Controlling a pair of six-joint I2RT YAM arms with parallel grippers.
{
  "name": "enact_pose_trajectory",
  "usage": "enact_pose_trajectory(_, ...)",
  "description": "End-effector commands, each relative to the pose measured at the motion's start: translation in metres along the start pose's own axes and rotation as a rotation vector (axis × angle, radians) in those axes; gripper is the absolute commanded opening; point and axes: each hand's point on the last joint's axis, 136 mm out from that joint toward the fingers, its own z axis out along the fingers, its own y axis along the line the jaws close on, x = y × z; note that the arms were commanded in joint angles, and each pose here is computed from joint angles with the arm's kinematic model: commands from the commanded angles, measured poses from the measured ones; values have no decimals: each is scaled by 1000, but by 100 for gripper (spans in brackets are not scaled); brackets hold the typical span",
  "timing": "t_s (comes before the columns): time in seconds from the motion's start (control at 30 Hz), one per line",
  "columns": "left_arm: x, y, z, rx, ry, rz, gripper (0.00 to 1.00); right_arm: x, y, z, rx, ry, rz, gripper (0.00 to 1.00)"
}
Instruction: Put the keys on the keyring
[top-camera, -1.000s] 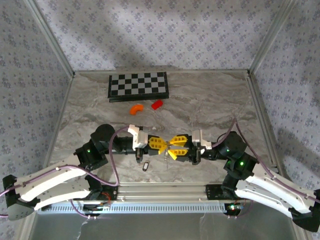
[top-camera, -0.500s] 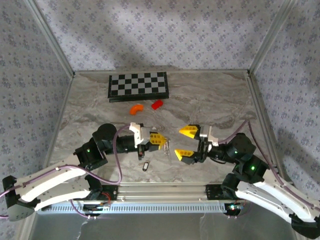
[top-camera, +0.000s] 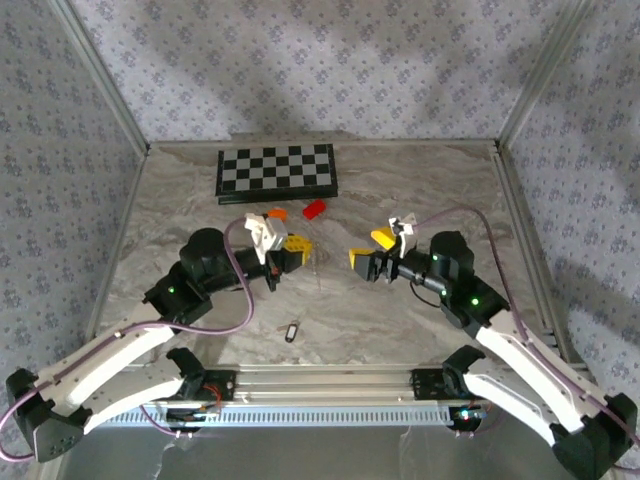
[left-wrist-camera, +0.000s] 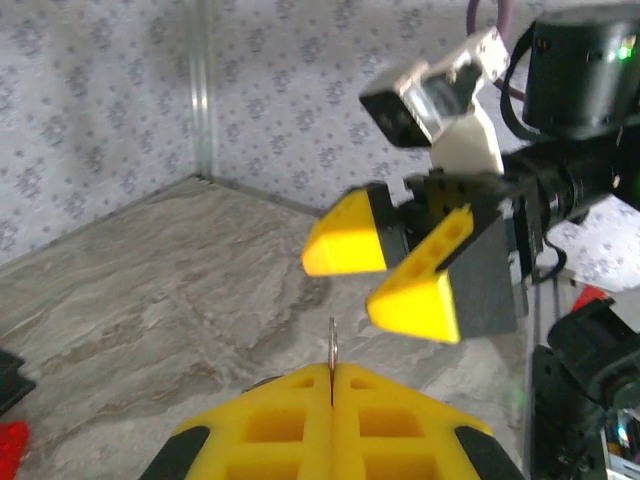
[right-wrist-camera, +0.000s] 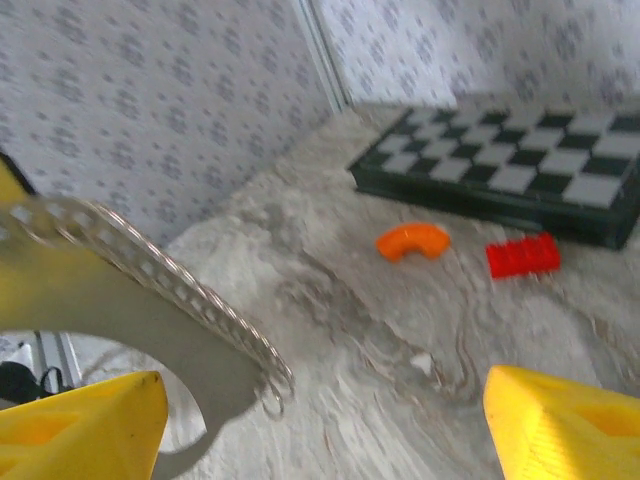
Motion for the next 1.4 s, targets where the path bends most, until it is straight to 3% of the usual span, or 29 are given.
enact_pose_trajectory(0.0, -10, 15, -7, -57, -31, -48, 0, 12, -3, 13, -3, 80, 40, 83)
enact_pose_trajectory(0.3, 2, 66, -18, -222, -20, -181, 0, 81, 17, 51, -143, 284, -35, 79)
enact_pose_trajectory(0.53, 8, 81, -29, -302, -17, -217, 0, 132, 54, 73, -278, 420, -221, 76)
enact_pose_trajectory(0.83, 22, 110, -52, -447, 16, -304, 0, 183, 68, 98, -296, 601, -432, 71)
enact_pose_trajectory(1.37, 29, 126, -67, -471, -19, -371, 0, 242, 63, 121, -393, 829, -398, 51)
